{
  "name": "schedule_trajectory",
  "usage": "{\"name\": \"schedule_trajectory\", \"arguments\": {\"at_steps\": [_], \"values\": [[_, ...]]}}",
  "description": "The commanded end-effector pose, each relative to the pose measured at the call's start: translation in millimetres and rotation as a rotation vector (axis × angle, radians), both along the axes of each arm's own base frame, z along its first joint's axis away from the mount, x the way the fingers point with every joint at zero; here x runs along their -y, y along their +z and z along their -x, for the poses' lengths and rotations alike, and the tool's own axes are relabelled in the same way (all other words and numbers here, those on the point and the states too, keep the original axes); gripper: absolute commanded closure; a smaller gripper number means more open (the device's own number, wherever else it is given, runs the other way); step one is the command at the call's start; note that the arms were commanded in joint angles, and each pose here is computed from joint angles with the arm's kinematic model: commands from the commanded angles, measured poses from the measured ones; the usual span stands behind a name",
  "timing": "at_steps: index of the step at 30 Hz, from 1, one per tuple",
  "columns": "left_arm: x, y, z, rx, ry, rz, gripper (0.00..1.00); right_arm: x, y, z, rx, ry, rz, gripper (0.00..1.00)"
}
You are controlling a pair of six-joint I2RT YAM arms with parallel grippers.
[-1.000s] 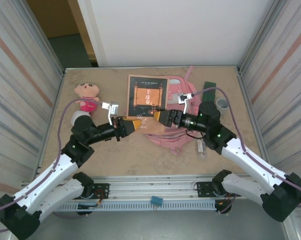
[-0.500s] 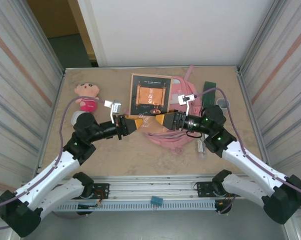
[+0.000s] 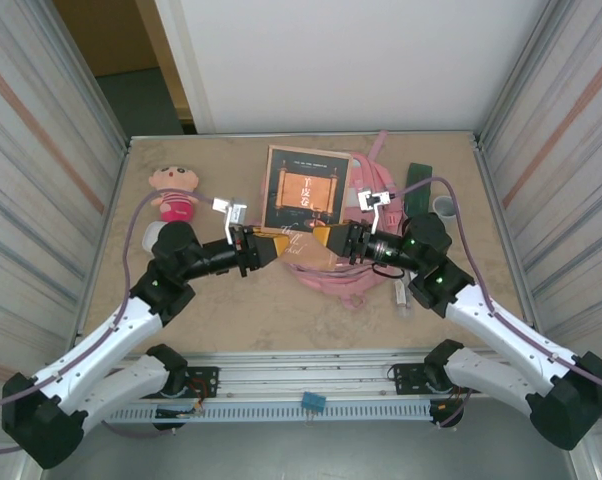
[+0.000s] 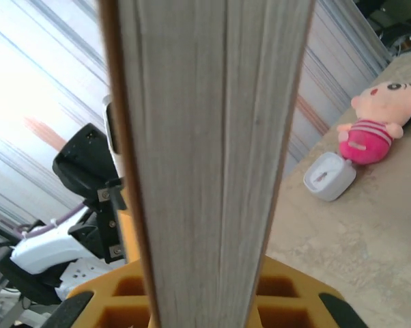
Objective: Pack books, pencil case, and school supplies into a backpack
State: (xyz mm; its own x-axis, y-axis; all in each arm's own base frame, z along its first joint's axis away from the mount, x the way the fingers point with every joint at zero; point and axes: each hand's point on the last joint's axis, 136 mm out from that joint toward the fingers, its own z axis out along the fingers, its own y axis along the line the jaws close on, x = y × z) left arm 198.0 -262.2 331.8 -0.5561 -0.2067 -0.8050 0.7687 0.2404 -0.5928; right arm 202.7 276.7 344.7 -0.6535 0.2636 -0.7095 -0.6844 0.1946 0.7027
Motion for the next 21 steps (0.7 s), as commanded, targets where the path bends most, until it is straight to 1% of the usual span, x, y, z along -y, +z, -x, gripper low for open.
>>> {"name": "schedule_trajectory", "arguments": {"at_steps": [1,3,5,7,10,13,15,18,21], "values": [[-12,2,-2,0.082,0.084,-0.022,0.52,15,16,5,0.169,-0.072,0.073,0.95],[-20,-7,-6,0.104,0.141,-0.08,0.45,23,7,6,0.232,-0.109,0.203,0.96],[-32,-15,-11,0.16,0.22,-0.16,0.42,30,-2,13,0.36,-0.11,0.344,0.97],[-41,-20,-11,0.229,0.298,-0.23,0.41,38,-16,16,0.442,-0.107,0.482,0.97],[-39,-24,6,0.391,0.265,-0.289,0.39,49,-40,11,0.478,-0.086,0.692,0.99],[-35,-31,19,0.465,0.197,-0.33,0.37,55,-64,13,0.511,-0.028,0.872,1.0],[-34,-38,23,0.486,0.164,-0.366,0.35,54,-75,17,0.577,0.011,0.942,1.0],[-35,-48,24,0.499,0.143,-0.423,0.32,55,-90,27,0.694,0.107,1.032,1.0],[-30,-64,36,0.561,0.052,-0.458,0.29,60,-99,36,0.759,0.18,1.11,1.0]]}}
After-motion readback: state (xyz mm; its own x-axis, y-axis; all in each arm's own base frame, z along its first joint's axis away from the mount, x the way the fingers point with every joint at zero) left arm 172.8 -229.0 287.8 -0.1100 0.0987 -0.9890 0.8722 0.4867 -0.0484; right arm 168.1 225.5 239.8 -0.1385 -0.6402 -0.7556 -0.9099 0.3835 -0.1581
